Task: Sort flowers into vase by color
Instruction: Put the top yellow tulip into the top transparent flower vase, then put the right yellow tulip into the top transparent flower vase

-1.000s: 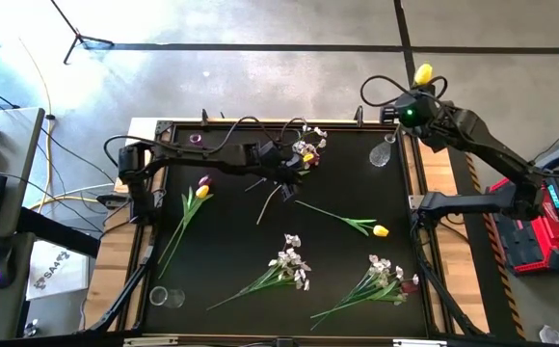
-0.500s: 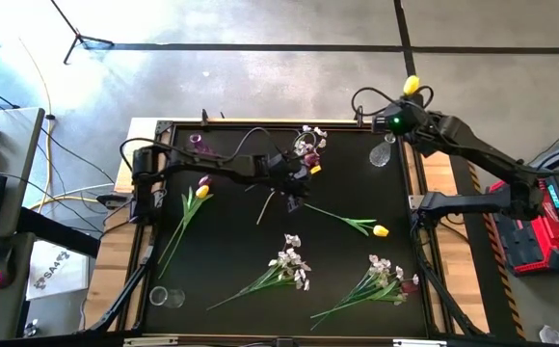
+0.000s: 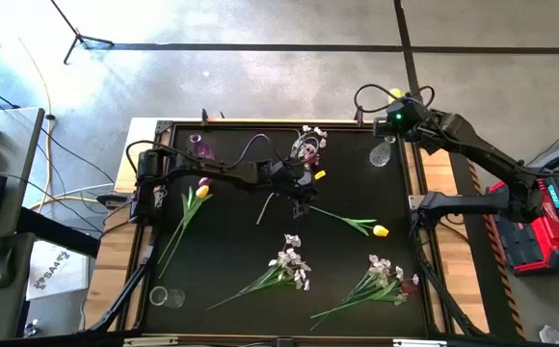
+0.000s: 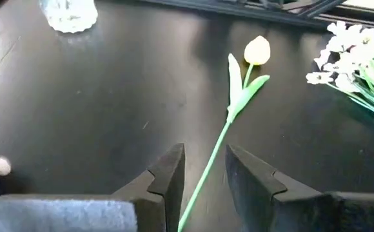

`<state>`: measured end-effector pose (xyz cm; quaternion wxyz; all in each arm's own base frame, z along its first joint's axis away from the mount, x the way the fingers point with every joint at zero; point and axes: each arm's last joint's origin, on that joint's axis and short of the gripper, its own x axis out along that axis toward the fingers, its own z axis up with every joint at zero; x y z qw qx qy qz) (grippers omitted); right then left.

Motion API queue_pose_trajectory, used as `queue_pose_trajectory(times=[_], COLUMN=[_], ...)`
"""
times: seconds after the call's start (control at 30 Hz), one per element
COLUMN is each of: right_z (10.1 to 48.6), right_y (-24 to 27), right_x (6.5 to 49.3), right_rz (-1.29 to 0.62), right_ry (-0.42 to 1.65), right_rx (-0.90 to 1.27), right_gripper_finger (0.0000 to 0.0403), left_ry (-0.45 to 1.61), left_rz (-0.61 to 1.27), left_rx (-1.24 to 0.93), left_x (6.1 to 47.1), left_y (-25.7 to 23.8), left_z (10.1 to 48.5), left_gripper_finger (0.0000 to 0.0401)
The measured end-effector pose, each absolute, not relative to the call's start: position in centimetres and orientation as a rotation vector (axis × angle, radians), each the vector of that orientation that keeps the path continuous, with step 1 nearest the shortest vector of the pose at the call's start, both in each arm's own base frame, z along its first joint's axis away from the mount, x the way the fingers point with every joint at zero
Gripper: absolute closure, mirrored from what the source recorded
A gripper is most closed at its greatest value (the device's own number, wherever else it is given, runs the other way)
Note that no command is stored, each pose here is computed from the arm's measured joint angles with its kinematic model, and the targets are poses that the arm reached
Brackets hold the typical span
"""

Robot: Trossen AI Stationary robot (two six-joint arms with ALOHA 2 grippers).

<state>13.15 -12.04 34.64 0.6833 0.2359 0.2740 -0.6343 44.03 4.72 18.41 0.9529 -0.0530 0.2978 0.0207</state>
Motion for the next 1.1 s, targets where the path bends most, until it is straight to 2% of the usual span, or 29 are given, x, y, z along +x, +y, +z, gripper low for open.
queue_pose_trajectory(times=[0.1,0.23,0.6,0.87,1.1], right_z=[35.9,37.6,40.1,40.0,39.9], right_y=[-11.7,-10.8,-7.6,-5.3,-2.4], right_x=[12.7,12.2,11.5,12.5,13.5], right_rz=[-1.422,-1.395,-1.214,-0.958,-0.804], right_ry=[0.615,0.633,0.676,0.778,0.793], right_rx=[0.528,0.535,0.558,0.555,0.536], right_gripper_finger=[0.0192,0.0176,0.0182,0.0183,0.0183], left_ry=[0.583,0.535,0.647,0.758,0.832], left_rz=[0.015,-0.039,-0.102,-0.161,-0.167], left_rx=[-0.104,-0.106,-0.100,-0.008,-0.016], left_x=[44.4,45.4,49.9,50.6,50.2], left_y=[4.4,4.1,4.1,3.5,3.3], left_z=[18.0,17.3,13.7,12.1,10.7], left_gripper_finger=[0.0301,0.0301,0.0301,0.0301,0.0314])
